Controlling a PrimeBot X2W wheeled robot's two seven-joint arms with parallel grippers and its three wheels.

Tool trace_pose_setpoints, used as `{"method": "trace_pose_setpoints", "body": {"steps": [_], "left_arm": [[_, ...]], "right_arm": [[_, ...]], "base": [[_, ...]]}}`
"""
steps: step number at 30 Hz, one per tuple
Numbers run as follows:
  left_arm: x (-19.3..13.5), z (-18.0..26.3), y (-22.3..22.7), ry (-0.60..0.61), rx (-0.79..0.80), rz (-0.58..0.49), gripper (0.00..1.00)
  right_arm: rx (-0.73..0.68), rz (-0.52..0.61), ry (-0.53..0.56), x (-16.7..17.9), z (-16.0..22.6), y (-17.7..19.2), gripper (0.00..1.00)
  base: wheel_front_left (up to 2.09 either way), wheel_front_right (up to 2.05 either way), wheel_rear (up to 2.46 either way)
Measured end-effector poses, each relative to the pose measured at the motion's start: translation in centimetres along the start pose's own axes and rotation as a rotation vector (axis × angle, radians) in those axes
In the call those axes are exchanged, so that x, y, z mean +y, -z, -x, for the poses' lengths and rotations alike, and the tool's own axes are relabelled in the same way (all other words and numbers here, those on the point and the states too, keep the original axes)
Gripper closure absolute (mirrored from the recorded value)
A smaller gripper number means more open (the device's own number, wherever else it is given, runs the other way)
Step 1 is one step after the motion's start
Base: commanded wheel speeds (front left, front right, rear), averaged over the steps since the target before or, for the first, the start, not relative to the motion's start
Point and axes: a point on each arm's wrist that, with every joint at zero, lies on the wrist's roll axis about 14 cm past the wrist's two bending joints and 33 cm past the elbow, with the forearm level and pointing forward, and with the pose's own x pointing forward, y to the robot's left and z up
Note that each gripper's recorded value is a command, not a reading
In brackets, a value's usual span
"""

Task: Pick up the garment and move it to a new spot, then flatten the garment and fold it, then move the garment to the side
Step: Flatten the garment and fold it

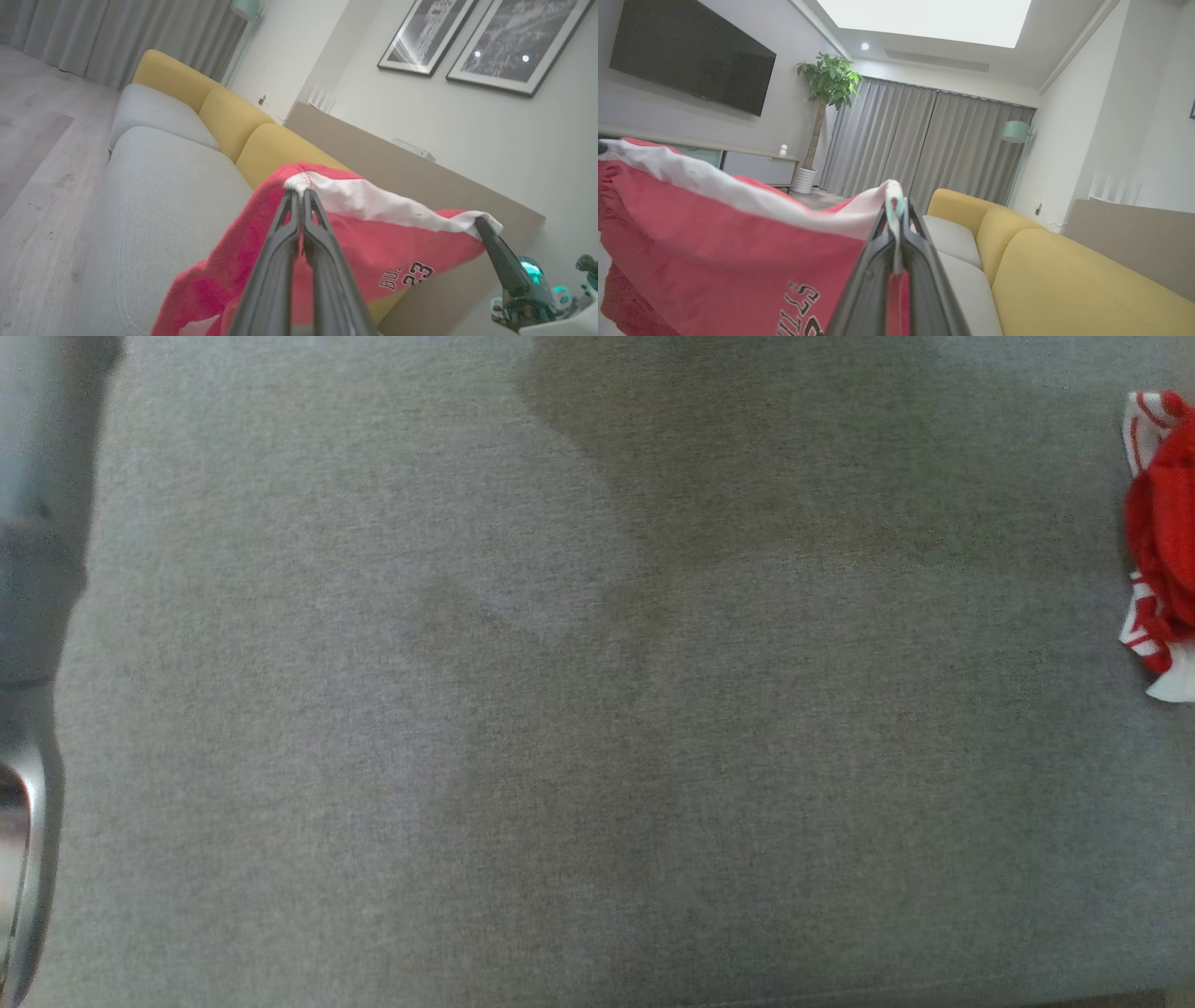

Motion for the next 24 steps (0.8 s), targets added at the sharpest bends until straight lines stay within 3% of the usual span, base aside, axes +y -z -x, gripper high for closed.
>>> {"method": "trace_pose_setpoints", "body": {"steps": [2,5,12,18,24], "left_arm": [[-0.5,0.3,1.5,0.022,0.045,-0.027,1.00],[0.4,1.4,3.8,0.009,0.062,0.019,1.00],[1.7,6.7,12.1,-0.047,0.226,0.116,1.00],[1.1,12.0,15.9,-0.074,0.323,0.181,1.00],[-1.6,17.6,19.6,-0.077,0.423,0.262,1.00]], "right_arm": [[0.032,-0.006,-0.026,1.2,0.3,1.6,1.00],[0.108,-0.063,-0.036,2.6,1.8,5.4,1.00],[0.378,-0.192,-0.126,9.1,10.0,15.1,1.00],[0.489,-0.216,-0.205,11.2,15.4,16.5,1.00],[0.581,-0.226,-0.288,13.1,20.1,16.3,1.00]], "base": [[0.00,0.00,0.00],[0.00,0.00,0.00],[0.00,0.00,0.00],[0.00,0.00,0.00],[0.00,0.00,0.00]]}}
